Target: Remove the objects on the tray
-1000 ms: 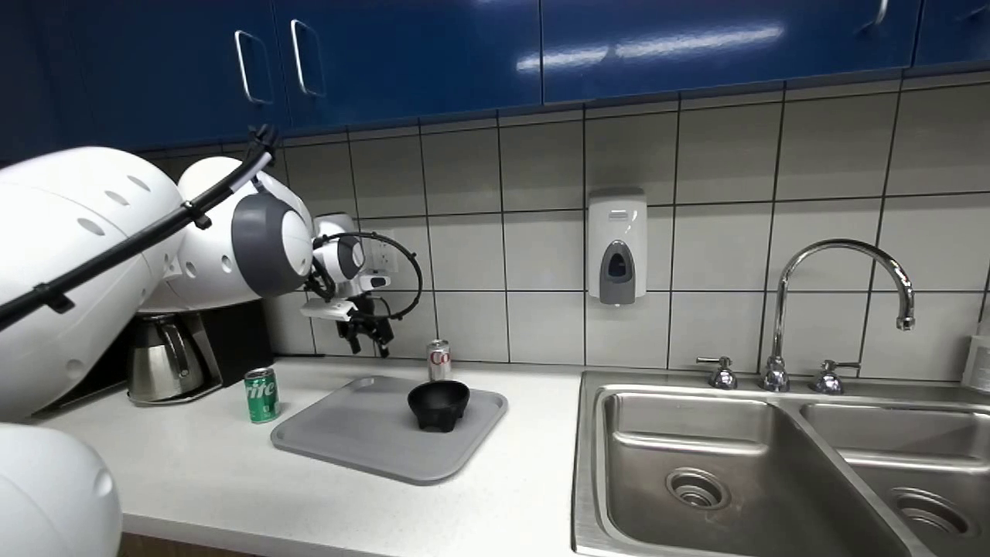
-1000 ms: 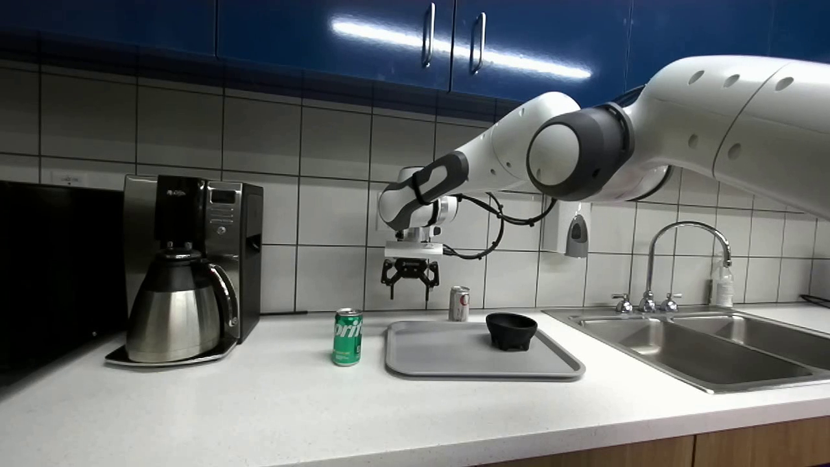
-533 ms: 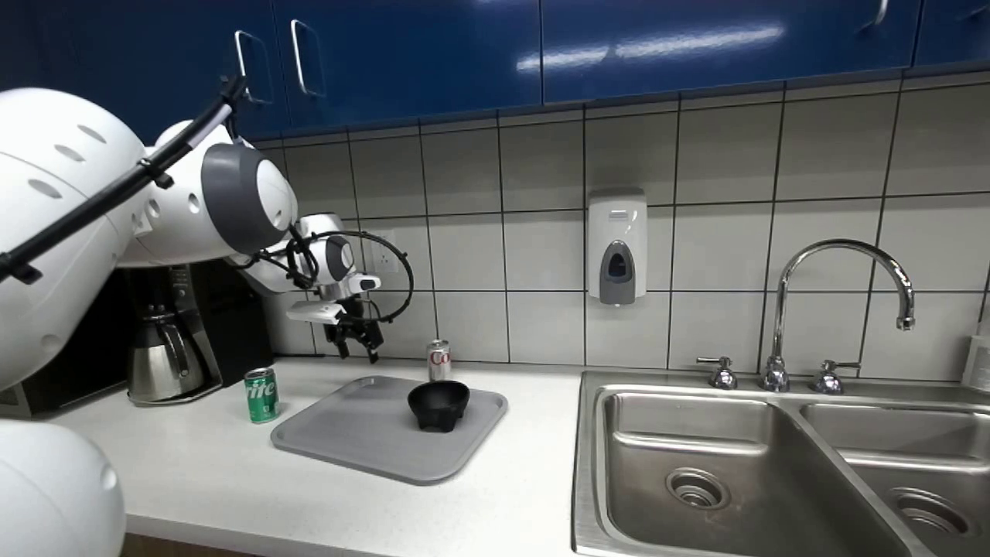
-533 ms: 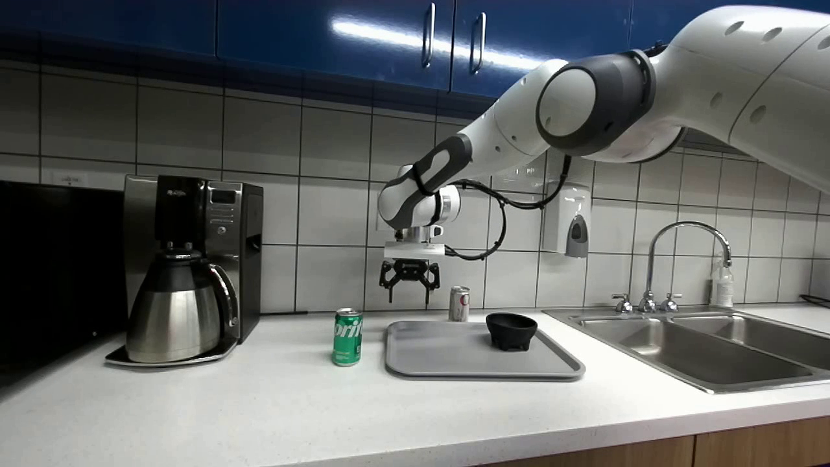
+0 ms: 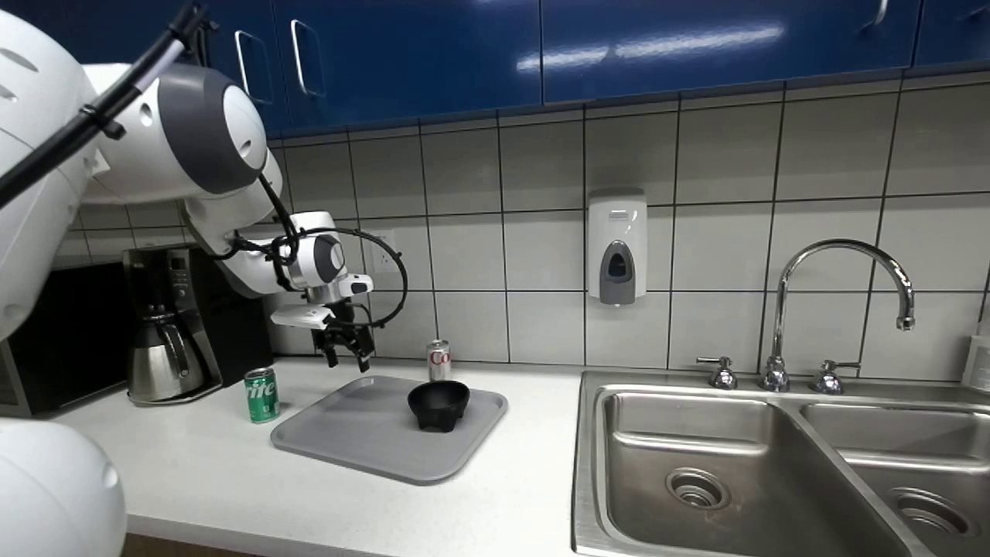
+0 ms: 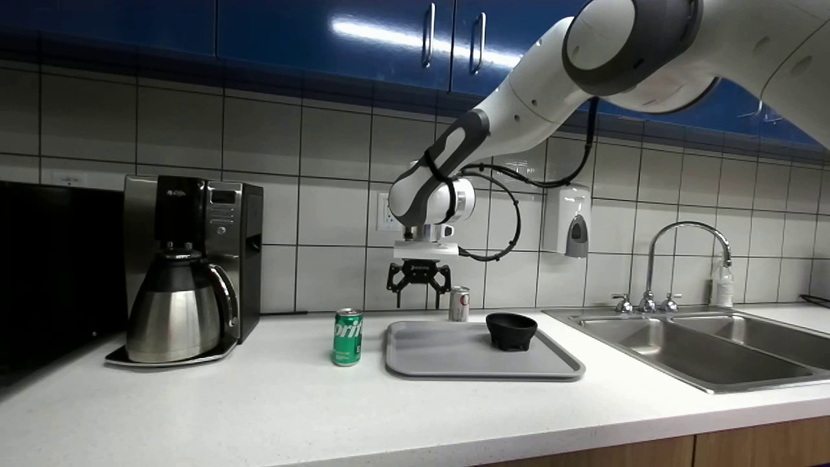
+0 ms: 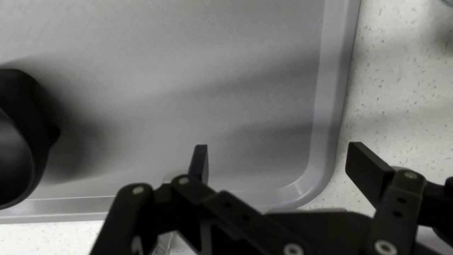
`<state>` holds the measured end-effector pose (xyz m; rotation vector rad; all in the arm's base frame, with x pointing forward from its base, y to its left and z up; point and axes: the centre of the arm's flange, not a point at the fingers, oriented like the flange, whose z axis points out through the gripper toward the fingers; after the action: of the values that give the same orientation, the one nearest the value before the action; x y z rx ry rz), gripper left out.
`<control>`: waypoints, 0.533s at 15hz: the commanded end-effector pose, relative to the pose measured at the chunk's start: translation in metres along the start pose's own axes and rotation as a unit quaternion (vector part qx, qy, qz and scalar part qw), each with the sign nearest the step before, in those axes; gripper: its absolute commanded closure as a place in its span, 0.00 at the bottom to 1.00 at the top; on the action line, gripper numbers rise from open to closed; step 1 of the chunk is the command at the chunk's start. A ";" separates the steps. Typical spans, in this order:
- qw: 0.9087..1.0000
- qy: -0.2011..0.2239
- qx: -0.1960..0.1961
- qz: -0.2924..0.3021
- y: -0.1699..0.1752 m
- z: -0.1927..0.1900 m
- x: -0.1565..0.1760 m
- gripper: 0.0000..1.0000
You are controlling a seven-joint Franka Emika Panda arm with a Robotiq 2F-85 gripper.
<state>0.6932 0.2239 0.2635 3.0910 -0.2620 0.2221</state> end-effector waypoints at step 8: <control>1.000 -0.013 0.002 -0.002 0.031 -0.011 -0.057 0.00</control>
<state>0.6305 0.2038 0.2662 3.0992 -0.2557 0.1828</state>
